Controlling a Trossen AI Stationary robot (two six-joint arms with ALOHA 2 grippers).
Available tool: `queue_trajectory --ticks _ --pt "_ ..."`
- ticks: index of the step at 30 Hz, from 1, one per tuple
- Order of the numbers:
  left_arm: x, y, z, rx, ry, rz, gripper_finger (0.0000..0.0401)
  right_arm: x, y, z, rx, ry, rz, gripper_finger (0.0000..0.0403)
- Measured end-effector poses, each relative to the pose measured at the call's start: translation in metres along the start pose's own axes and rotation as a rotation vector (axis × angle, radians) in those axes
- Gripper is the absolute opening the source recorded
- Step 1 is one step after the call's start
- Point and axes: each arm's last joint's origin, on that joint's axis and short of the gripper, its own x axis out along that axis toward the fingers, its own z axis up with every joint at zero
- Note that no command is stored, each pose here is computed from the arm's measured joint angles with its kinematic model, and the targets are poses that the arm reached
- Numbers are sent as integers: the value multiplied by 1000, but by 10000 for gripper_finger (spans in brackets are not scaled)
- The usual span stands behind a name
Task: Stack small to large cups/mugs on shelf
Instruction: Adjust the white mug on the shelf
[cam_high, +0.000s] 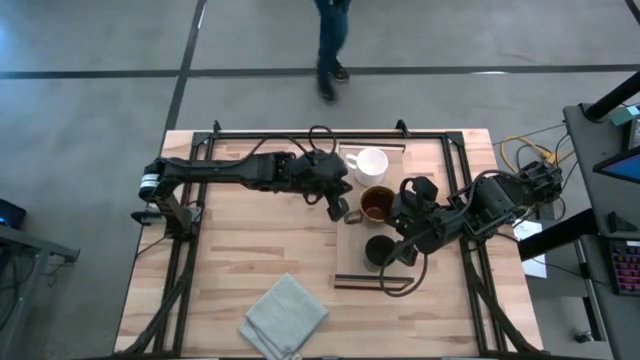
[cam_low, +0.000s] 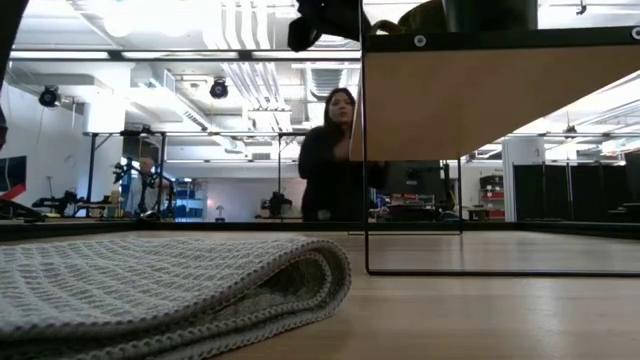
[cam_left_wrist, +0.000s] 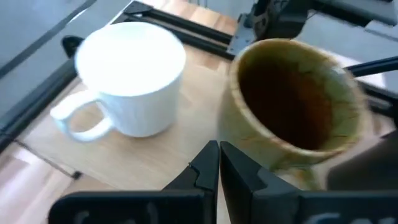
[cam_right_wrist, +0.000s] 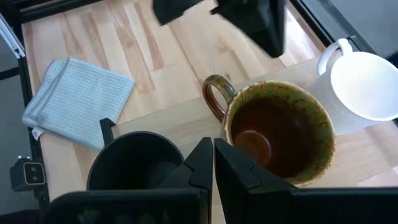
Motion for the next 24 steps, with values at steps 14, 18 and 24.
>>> queue_trajectory --ticks 14,18,24 --pt "6 67 17 62 -28 158 0 0 0 0 -3 -5 -8 9" --pt "11 85 19 39 -36 200 0 0 0 0 -4 -5 -8 9" --pt "25 105 15 12 -6 226 0 0 0 0 -4 -4 -9 9"
